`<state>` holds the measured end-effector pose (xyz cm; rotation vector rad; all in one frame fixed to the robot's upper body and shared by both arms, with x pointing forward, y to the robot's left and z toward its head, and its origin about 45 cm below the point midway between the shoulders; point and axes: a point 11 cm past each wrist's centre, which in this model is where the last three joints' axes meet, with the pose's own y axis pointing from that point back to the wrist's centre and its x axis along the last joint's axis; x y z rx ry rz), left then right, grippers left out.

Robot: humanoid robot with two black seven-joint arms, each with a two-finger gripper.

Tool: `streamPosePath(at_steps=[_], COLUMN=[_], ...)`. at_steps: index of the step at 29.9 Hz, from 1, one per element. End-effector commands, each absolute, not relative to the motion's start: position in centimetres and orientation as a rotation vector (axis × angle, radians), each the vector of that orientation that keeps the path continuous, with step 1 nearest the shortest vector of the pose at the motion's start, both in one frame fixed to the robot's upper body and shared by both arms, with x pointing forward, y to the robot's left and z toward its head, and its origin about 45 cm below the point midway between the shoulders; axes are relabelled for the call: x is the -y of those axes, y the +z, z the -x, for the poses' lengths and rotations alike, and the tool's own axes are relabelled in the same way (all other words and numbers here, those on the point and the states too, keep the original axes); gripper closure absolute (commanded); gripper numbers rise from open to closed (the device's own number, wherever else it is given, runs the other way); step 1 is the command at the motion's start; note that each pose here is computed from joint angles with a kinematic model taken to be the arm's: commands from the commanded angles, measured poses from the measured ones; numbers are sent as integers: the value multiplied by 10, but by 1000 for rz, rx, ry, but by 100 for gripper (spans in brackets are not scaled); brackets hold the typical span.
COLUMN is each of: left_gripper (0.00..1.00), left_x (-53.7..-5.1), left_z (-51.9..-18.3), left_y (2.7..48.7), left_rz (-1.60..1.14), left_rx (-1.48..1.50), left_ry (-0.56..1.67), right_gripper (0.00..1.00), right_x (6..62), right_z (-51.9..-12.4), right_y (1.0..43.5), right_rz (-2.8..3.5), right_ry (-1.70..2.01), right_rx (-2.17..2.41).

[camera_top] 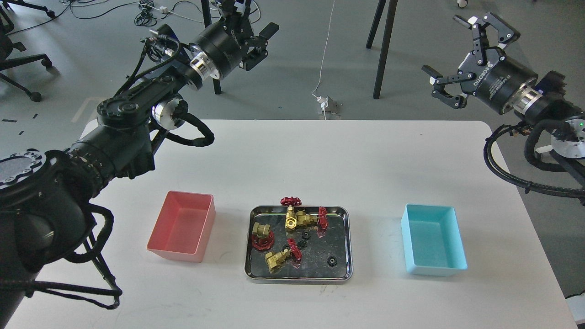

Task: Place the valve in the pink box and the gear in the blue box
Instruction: 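Move the left gripper toward the metal tray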

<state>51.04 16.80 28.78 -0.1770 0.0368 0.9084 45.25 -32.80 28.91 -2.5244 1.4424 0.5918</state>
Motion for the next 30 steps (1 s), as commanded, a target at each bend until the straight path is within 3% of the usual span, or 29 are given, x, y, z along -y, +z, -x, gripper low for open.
streamPosePath(at_steps=[1, 4, 8, 12, 15, 21, 26, 30], left_gripper=[0, 0, 0, 0, 0, 2, 9, 12], left_x=[-189, -199, -195, -179, -183, -158, -138, -146], left_z=[-509, -513, -516, -496, -479, -422, -391, -370], left_y=[277, 282, 304, 338, 373, 394, 379, 352], left_rz=[188, 222, 463, 714, 725, 222, -444, -793], left_rx=[-64, -71, -185, -272, -176, 190, 714, 1041], left_ry=[956, 990, 1022, 895, 795, 473, 156, -170], right_gripper=[0, 0, 0, 0, 0, 0, 0, 0], right_x=[324, 327, 340, 334, 340, 354, 335, 321], right_z=[-455, -458, -470, -476, -474, -469, -463, -464], right_y=[278, 287, 323, 343, 343, 330, 300, 296], right_rz=[2501, 2462, 2340, 2324, 2324, 2312, 2323, 2316], right_ry=[620, 601, 524, 487, 481, 504, 598, 625], right_rx=[-1448, -1445, -1423, -1378, -1395, -1445, -1414, -1375])
